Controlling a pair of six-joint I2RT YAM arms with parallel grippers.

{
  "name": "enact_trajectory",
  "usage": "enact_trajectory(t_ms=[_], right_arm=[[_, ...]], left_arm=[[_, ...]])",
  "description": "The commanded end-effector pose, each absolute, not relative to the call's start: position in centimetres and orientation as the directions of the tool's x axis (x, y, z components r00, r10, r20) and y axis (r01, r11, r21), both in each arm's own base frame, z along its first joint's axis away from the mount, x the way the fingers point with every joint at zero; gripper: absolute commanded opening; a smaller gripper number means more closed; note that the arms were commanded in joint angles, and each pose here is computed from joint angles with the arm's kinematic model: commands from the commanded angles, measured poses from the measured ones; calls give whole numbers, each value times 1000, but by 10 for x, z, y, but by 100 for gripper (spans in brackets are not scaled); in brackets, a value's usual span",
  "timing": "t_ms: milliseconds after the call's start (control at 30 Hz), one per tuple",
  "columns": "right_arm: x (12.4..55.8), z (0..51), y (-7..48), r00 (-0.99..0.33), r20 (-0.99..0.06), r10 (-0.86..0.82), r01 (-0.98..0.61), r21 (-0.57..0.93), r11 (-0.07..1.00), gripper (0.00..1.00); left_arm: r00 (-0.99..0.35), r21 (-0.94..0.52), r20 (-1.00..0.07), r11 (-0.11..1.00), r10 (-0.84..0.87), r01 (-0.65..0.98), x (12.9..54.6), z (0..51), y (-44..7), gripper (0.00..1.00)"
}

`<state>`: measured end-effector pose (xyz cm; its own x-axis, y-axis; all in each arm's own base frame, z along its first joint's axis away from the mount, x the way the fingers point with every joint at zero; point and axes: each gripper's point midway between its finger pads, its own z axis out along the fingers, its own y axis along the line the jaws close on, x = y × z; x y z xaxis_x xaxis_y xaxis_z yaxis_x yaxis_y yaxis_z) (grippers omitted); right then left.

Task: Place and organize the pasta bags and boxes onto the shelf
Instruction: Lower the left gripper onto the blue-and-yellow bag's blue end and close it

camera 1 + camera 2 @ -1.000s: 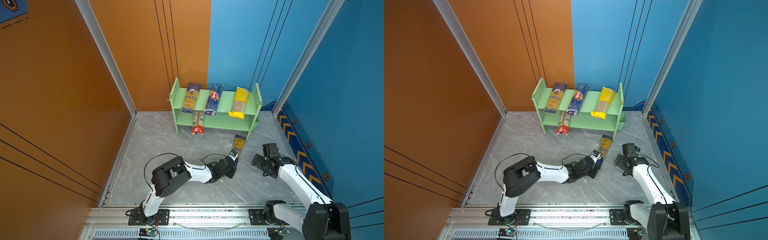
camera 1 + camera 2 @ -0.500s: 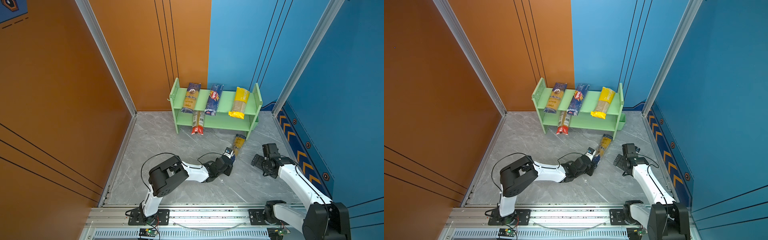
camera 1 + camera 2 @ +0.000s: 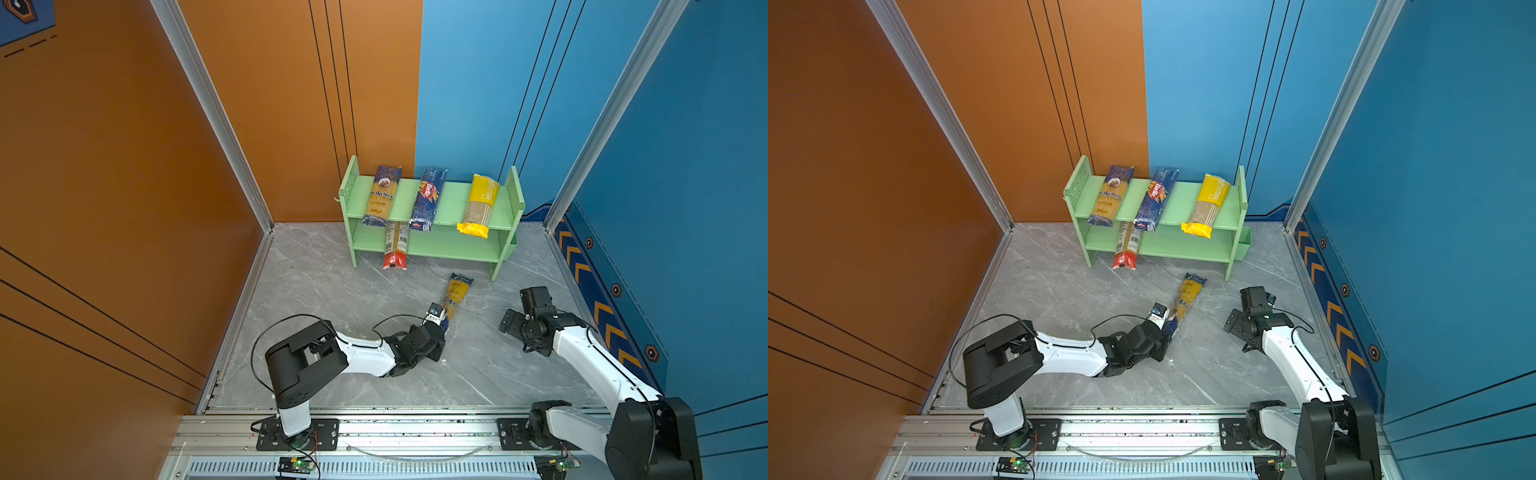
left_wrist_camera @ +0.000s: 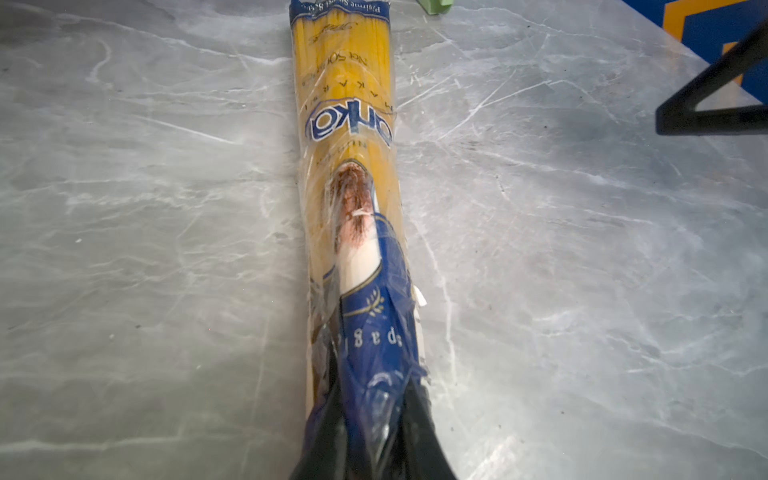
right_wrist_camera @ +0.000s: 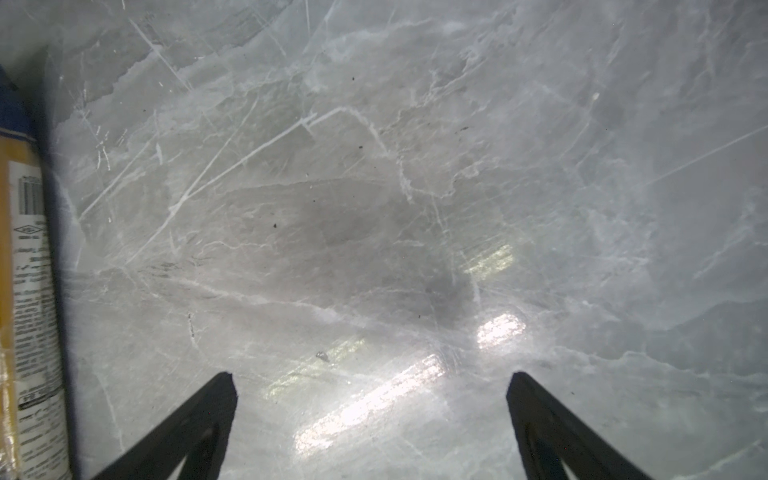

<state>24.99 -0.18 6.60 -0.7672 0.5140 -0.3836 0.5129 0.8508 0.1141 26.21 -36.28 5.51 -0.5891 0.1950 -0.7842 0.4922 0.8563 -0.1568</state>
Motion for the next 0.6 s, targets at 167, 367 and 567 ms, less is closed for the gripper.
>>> enact_trajectory(t_ms=[167,367,567], right_arm=[[257,67,5,-772,-389,502,503,108,857,100],[258,67,5,-775,-389,497,500,103,860,100],[258,67,6,-776,-393,493,497,99,862,100]], left_arm=[[-637,-32,-724,910,263,413,256,22,-327,0],[-607,8,-732,895,309,445,252,23,-336,36],[-588,43,-734,887,339,459,249,25,-339,58]])
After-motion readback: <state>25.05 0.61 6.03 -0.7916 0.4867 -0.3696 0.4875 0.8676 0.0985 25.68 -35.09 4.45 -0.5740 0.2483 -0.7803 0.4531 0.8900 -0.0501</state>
